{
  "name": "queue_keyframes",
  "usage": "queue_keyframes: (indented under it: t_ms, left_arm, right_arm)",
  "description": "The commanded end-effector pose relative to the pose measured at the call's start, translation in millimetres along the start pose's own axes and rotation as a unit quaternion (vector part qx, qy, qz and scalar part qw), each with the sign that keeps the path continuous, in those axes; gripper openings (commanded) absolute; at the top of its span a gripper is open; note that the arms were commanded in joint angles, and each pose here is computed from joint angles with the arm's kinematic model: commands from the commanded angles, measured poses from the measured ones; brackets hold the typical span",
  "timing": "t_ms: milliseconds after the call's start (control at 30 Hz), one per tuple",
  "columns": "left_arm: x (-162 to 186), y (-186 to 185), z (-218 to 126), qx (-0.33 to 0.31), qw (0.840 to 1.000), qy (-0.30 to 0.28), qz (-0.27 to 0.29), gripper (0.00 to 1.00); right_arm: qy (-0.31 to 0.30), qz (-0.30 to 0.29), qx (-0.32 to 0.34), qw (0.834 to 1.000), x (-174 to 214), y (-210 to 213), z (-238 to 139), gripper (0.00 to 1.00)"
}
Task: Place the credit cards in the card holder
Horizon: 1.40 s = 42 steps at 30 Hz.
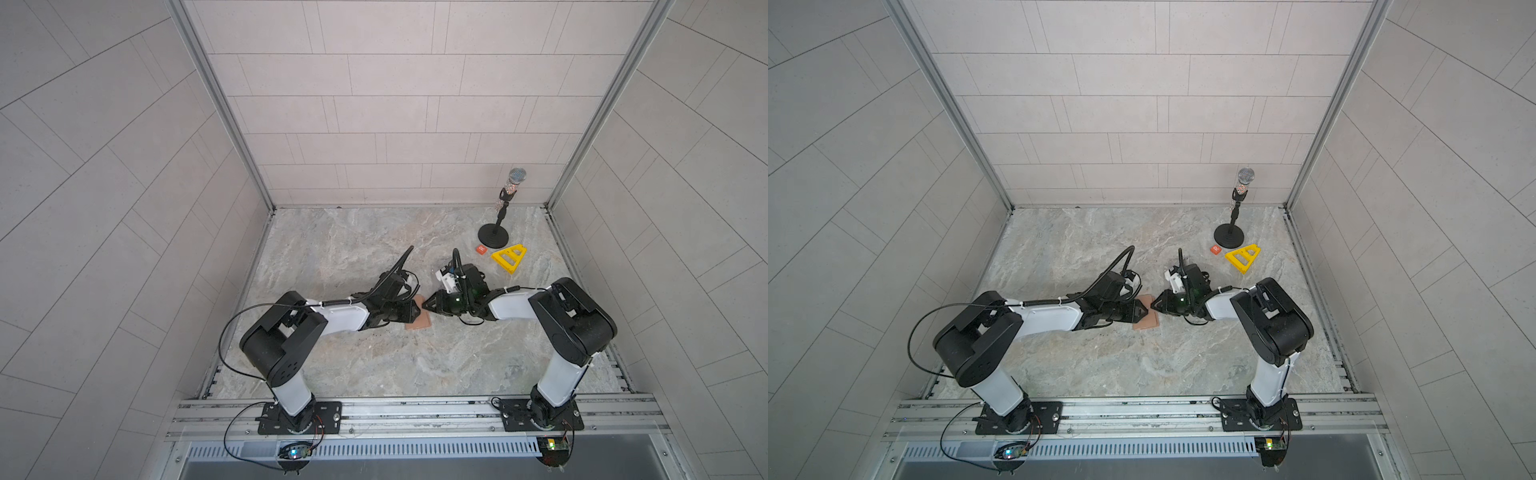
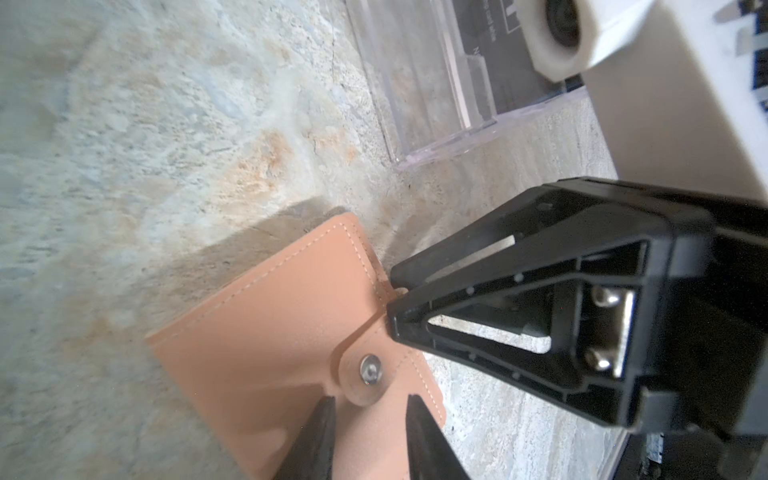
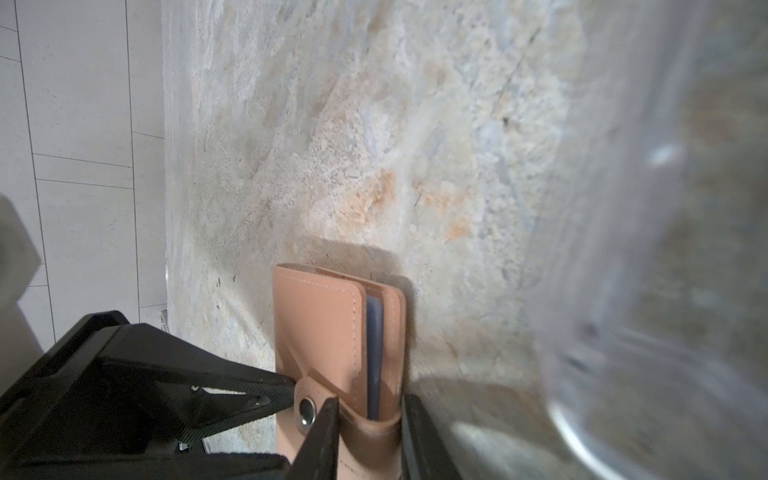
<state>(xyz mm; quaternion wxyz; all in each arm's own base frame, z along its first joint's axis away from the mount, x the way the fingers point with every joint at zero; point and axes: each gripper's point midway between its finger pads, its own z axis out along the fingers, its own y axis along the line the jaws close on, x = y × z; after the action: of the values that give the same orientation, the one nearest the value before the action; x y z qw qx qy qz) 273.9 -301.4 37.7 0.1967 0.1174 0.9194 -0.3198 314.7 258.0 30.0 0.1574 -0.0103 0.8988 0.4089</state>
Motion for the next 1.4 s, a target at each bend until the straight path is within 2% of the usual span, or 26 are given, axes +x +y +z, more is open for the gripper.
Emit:
queue_keyframes:
  t_ms: [0, 367, 600, 867, 1067, 1233, 1367]
  left_arm:
    - [14, 14, 7, -0.027, 0.999, 0.029, -0.005, 0.35]
    - [12, 13, 8, -0.027, 0.999, 0.029, -0.005, 0.35]
    - [11, 13, 10, -0.027, 0.999, 0.031, -0.005, 0.35]
    - [10, 11, 10, -0.025, 0.999, 0.035, -0.004, 0.35]
    - [0, 4, -2, -0.03, 0.999, 0.027, 0.012, 0.37]
    - [-9, 3, -19, -0.056, 0.998, 0.016, 0.035, 0.42]
    - [-16, -2, -25, -0.053, 0.998, 0.01, 0.044, 0.41]
  right_arm:
    - [0.024, 0.017, 0.017, 0.999, 13, -13, 8, 0.26]
    - [0.04, -0.008, 0.037, 0.998, 21, -13, 7, 0.24]
    - [0.055, -0.018, 0.045, 0.997, 26, -13, 12, 0.26]
    - [0.067, -0.035, 0.102, 0.992, 34, -28, 13, 0.26]
    - [0.074, -0.045, 0.137, 0.987, 40, -39, 13, 0.25]
    - [0.077, -0.045, 0.141, 0.986, 42, -42, 16, 0.25]
    - [0.077, -0.046, 0.141, 0.986, 42, -41, 17, 0.24]
